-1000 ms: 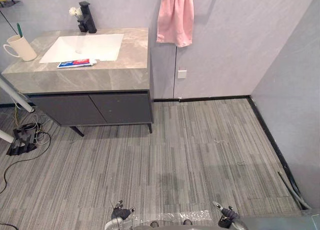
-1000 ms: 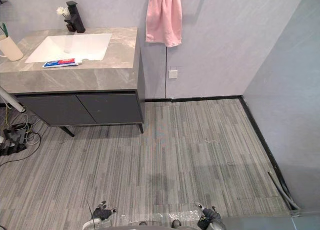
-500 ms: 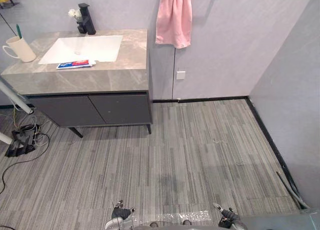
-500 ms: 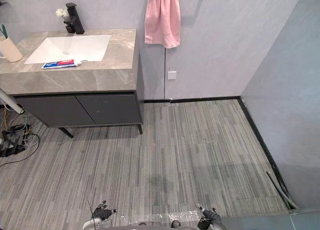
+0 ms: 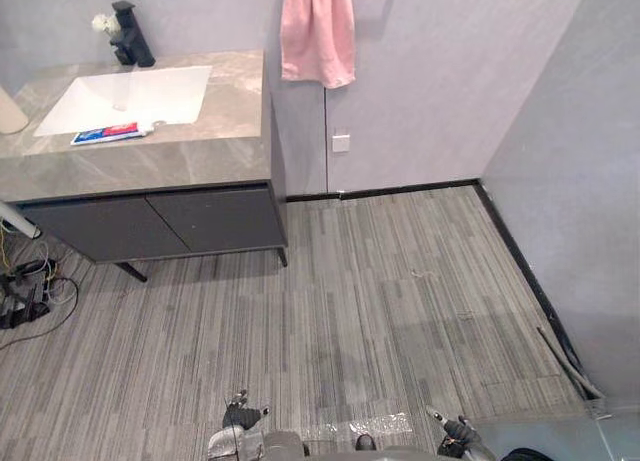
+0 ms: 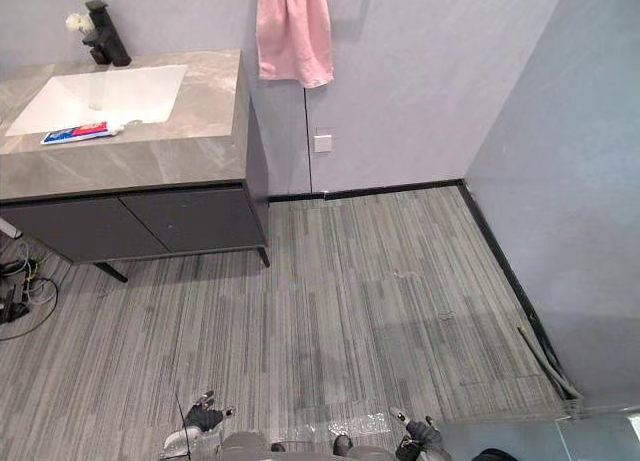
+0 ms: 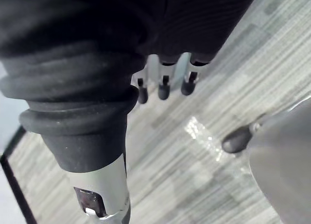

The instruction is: Organize washtable

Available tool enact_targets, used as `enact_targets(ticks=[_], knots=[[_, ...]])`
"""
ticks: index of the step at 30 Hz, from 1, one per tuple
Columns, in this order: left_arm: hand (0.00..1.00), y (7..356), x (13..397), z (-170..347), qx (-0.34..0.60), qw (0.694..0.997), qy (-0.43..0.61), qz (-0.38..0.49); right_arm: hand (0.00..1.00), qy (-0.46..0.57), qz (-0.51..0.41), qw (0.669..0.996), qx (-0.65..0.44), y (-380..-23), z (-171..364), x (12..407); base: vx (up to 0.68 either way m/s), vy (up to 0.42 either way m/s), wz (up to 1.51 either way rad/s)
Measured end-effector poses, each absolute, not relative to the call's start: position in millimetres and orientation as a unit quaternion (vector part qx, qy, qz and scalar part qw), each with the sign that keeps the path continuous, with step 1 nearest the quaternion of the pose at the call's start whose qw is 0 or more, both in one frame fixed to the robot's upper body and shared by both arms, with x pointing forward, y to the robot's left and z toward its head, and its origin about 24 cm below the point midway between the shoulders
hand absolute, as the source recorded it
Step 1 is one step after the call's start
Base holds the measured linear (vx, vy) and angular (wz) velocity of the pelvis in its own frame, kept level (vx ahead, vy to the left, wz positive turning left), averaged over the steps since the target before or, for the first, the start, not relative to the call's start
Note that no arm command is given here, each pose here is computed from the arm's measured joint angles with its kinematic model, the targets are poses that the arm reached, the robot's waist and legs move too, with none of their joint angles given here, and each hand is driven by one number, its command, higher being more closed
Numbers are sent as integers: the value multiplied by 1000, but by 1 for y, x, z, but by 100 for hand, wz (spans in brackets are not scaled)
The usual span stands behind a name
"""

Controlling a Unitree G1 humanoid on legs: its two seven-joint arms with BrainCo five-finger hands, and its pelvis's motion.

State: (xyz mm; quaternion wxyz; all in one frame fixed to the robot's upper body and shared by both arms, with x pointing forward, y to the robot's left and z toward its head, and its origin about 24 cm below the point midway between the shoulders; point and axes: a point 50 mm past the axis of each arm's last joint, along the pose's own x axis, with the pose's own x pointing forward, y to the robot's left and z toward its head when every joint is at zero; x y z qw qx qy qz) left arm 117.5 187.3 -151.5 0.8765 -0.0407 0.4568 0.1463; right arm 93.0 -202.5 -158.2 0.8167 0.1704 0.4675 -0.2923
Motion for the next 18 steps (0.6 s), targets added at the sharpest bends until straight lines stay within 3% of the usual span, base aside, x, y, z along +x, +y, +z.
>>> enact_targets(ticks=[10,18], knots=[[0,188,119,-149,-52,883,443,148,0,469,-292,815,173,-200,-158,90,269,170,-59],[0,180,126,-149,-39,885,448,119,0,461,-259,837,139,-207,-154,104,389,151,-46]])
